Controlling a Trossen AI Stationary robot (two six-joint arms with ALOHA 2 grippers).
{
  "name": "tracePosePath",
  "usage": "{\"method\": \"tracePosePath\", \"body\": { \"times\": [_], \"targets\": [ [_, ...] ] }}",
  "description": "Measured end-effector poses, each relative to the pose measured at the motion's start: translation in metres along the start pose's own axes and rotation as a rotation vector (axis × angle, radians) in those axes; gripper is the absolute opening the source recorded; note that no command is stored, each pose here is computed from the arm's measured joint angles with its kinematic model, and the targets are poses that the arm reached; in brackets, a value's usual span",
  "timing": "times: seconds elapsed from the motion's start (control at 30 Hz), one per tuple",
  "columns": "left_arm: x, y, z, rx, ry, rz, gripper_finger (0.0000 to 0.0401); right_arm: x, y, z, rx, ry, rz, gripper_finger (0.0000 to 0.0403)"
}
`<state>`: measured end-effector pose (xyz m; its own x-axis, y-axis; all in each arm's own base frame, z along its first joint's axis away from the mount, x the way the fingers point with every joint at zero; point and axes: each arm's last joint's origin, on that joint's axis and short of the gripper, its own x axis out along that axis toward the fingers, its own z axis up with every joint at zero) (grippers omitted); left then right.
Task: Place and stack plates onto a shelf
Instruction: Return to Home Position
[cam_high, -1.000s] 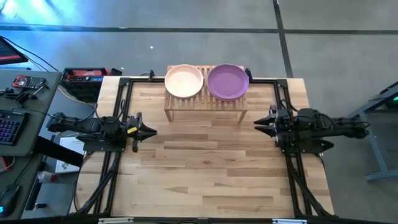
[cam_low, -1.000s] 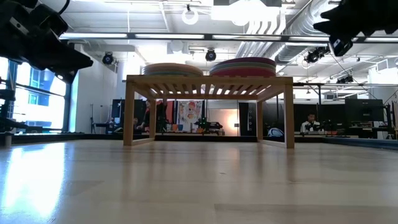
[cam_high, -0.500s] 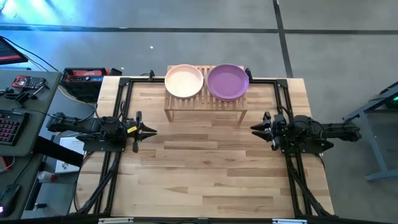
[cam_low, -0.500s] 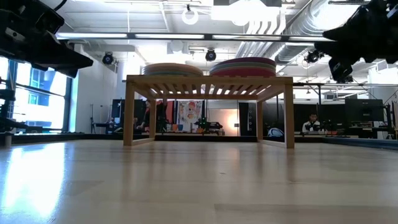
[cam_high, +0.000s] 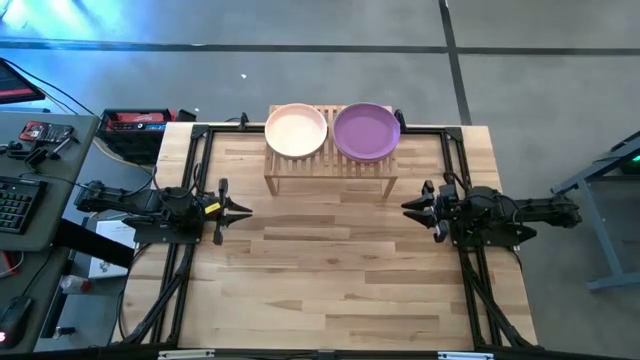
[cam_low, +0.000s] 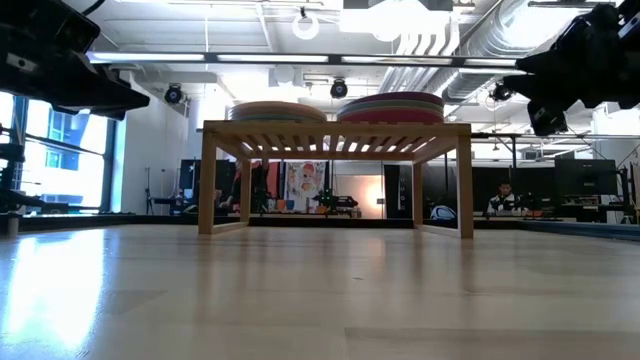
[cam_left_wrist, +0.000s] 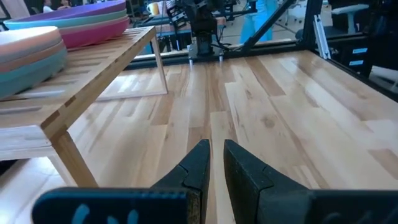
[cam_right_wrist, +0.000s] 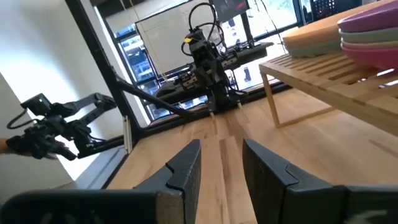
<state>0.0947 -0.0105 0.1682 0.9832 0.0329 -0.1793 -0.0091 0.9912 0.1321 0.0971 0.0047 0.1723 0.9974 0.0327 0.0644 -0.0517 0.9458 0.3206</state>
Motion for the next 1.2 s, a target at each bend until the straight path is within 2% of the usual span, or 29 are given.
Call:
{"method": "tracePosePath", "body": {
  "times": [0.17, 1.2],
  "targets": [
    [0.0000, 0.0000, 0.0000, -0.040, 0.000, 0.000, 0.0035, 0.0000, -0.0007, -0.0023, 0.023, 0.024, -0.005, 0.0101],
    [0.0000, 0.0000, 0.0001, -0.042, -0.001, 0.000, 0.0035, -0.0001, -0.0011, -0.0037, 0.024, 0.039, -0.010, 0.0101]
  ]
}}
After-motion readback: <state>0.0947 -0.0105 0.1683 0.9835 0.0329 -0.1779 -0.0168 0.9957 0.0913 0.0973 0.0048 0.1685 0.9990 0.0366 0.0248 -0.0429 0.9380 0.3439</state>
